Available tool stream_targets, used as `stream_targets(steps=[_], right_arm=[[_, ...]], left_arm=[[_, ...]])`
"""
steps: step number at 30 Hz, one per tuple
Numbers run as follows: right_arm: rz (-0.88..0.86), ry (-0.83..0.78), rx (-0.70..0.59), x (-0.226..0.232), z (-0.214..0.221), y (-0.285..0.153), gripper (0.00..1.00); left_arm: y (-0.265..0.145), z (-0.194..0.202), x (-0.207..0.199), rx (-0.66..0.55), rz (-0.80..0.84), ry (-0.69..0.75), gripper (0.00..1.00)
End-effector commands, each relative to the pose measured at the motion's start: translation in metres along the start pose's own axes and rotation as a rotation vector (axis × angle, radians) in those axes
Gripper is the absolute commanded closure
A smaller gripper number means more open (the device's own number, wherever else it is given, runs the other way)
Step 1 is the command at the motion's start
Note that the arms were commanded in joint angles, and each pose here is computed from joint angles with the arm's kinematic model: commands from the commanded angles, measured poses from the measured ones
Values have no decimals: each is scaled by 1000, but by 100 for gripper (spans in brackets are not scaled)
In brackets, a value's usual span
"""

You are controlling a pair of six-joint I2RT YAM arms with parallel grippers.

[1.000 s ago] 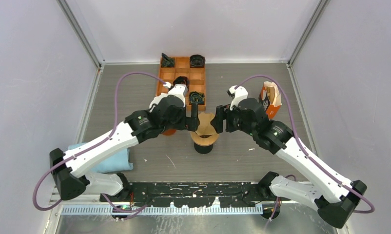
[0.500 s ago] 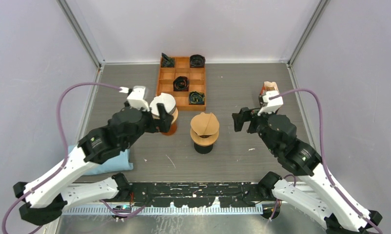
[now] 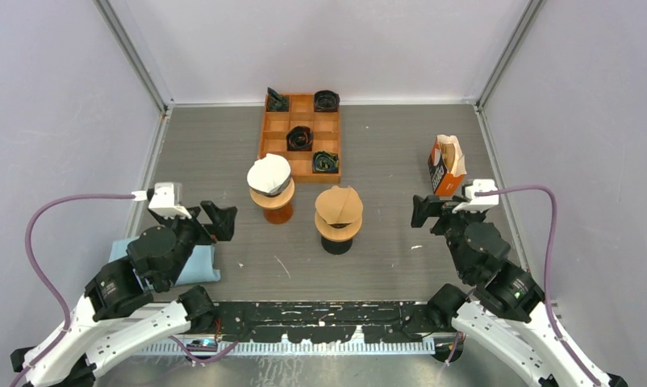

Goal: Place the coffee filter in the dripper
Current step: Reset both arms

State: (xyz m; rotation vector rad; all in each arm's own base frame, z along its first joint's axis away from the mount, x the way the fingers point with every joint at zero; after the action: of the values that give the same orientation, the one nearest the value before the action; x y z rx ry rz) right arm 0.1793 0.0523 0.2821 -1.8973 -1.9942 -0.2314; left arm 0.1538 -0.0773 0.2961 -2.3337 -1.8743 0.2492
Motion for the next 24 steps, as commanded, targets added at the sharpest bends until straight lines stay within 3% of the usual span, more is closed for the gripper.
stream_targets(steps=[1, 12, 24], right_arm=[[11, 77, -128, -3, -27, -6, 0], [-14, 118, -175, -7, -29, -13, 0], [-19, 129, -191, -8, -33, -16, 0]], left_arm=[[-4, 1, 16, -44, -62, 7, 1], [-7, 25, 33, -49, -122, -1, 1], [-9, 26, 39, -66, -145, -2, 1]])
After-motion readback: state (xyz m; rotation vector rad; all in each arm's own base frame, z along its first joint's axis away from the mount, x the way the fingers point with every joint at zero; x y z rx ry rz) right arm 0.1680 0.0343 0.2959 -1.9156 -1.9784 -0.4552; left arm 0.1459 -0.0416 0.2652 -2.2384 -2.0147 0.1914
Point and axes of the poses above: each gripper's point midway between its finger pads, its own y axis out along the fingers, its own x axis along the line the jaws close on, z = x × y, the point moved 3 cm from there along -y, back along the fingers, and after that the axes turned 15 degrees about y, right-handed, at the moved point
